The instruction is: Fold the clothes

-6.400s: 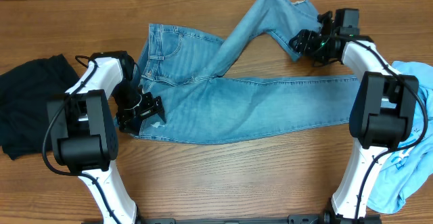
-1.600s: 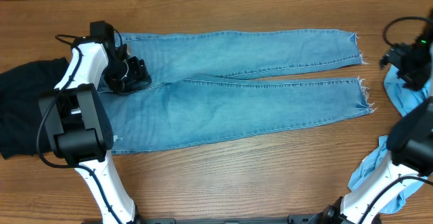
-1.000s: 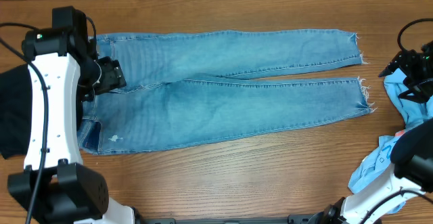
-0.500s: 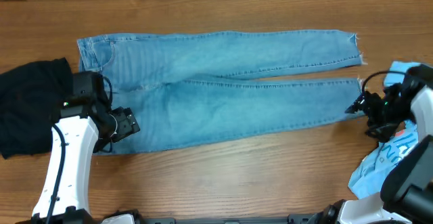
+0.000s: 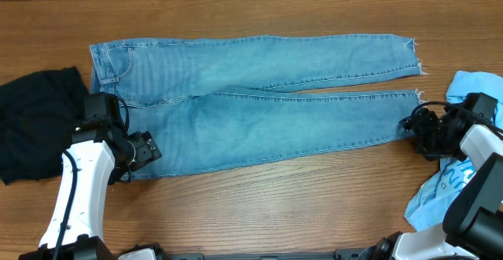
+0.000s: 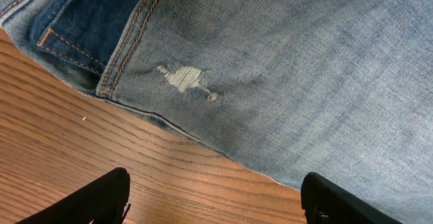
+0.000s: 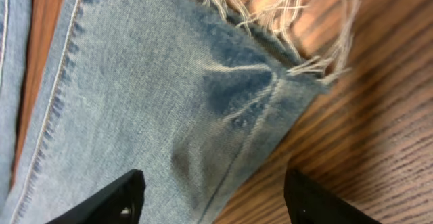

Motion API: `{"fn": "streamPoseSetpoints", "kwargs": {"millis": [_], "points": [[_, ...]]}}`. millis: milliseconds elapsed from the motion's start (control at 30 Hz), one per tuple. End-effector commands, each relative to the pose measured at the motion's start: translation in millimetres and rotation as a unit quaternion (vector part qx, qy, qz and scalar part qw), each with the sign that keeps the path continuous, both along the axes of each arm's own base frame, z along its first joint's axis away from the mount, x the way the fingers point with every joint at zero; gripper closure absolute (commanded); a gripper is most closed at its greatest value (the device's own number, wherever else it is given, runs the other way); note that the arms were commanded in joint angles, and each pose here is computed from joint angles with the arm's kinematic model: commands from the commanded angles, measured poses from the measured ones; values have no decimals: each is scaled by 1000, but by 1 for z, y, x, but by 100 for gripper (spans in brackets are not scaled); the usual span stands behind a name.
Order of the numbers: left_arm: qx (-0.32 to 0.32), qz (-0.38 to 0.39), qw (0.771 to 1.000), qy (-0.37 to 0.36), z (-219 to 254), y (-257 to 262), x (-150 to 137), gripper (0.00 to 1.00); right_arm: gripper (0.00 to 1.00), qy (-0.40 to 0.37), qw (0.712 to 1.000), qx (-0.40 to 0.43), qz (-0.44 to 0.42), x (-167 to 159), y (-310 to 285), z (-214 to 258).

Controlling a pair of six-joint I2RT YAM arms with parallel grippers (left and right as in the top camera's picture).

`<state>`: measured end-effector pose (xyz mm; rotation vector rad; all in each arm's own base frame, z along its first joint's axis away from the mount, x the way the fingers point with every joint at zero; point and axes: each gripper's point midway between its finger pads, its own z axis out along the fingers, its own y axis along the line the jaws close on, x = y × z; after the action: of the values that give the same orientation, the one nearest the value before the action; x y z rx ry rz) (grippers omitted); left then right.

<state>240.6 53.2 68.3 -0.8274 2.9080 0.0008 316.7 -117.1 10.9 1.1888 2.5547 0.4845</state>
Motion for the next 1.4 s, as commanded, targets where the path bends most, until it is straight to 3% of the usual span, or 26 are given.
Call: {"fn": "streamPoseSetpoints", "kwargs": {"millis": [0, 33, 67, 233, 367, 467, 533, 800, 1067, 1367], "points": [[-1, 12, 1000, -1, 0, 1, -3, 12, 54, 43, 999, -3, -4, -11, 0, -25], [-1, 12, 1000, -1, 0, 1, -3, 7, 55, 44, 999, -3, -4, -10, 0, -30], [-2, 12, 1000, 1, 0, 1, -4, 4, 65, 42, 999, -4, -4, -9, -1, -31], [-2, 12, 1000, 1, 0, 1, -4, 3, 96, 38, 999, -4, -3, -7, -1, -31], [-3, 14, 1000, 6, 0, 0, -6, 1, 96, 51, 999, -1, -8, -10, -5, -24], [-6, 20, 1000, 15, -1, -1, -11, 0, 96, 44, 998, -5, -51, -5, -42, 11], [-12, 58, 998, 38, -1, -3, -23, 0, 96, 43, 997, -6, -69, -7, -59, 29], [-18, 186, 981, 56, -17, -2, -38, 0, 96, 54, 996, -13, -76, -12, -63, 28], [50, 209, 976, -27, -39, 28, -13, 0, 96, 56, 995, -12, -76, -13, -63, 27], [65, 318, 946, -20, -56, 59, -40, 14, 96, 55, 996, -13, -74, -13, -63, 27]]}}
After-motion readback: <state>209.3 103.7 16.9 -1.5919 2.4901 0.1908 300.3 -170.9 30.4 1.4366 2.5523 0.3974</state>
